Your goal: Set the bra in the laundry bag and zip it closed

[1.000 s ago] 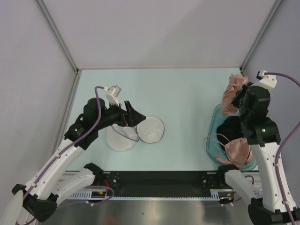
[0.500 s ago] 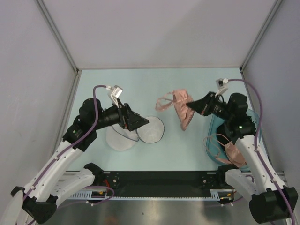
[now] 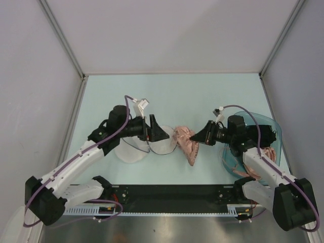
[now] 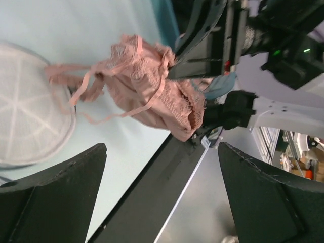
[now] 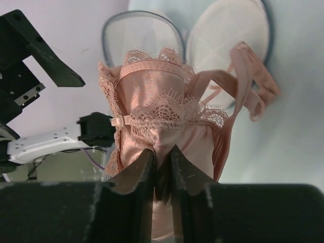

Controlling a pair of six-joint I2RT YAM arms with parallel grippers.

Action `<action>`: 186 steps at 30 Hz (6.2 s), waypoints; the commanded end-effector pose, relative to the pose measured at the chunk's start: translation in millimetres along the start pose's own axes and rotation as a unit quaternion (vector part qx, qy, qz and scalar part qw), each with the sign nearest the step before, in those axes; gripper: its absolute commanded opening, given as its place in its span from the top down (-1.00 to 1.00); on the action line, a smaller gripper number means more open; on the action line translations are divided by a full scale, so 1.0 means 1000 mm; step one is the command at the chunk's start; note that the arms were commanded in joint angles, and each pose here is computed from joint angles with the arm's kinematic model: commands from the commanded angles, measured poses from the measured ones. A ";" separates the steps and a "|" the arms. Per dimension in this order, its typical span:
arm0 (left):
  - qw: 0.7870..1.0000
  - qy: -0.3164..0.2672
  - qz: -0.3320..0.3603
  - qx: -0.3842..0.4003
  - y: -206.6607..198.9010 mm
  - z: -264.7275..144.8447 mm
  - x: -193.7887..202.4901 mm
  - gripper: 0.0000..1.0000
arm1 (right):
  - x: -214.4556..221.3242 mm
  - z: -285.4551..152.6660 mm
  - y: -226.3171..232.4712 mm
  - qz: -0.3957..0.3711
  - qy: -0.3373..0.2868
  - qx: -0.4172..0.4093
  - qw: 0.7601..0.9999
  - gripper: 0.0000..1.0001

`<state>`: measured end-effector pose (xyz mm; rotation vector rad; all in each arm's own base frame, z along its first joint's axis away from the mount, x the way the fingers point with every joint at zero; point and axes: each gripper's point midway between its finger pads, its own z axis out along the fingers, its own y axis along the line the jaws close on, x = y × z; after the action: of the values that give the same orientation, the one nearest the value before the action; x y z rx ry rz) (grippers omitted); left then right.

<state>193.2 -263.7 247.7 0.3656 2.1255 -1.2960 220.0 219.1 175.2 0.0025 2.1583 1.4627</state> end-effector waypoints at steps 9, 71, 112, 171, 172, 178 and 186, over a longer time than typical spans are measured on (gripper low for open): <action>0.994 0.055 -0.047 -0.079 0.030 0.056 0.043 -0.85 | -0.014 -0.037 -0.110 0.009 -0.010 0.293 0.956 -0.43; 0.970 -0.097 -0.018 -0.221 0.046 -0.058 -0.013 -0.79 | 0.037 -0.044 -0.145 0.297 -0.377 0.482 0.733 -0.33; 0.944 0.111 0.268 0.158 -0.106 -0.001 0.058 -0.99 | 0.102 -0.059 0.153 -0.434 0.164 -0.169 0.870 1.00; 0.990 0.126 -0.007 -0.065 0.085 0.132 0.096 -0.07 | 0.141 0.031 -0.055 0.006 0.063 0.210 0.976 0.46; 0.989 0.130 -0.004 -0.065 0.085 0.132 0.097 -0.11 | 0.142 0.028 -0.058 0.005 0.065 0.217 0.974 0.50; 0.988 0.139 -0.002 -0.069 0.089 0.130 0.102 -0.19 | 0.127 0.019 -0.057 -0.029 0.053 0.250 0.966 1.00; 0.984 0.162 -0.002 -0.067 0.095 0.135 0.112 -0.29 | 0.098 0.012 -0.070 -0.094 0.051 0.307 0.946 1.00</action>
<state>201.6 -338.2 63.6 0.4925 2.4883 -1.1226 143.8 243.8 70.0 -0.0030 2.5483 0.8073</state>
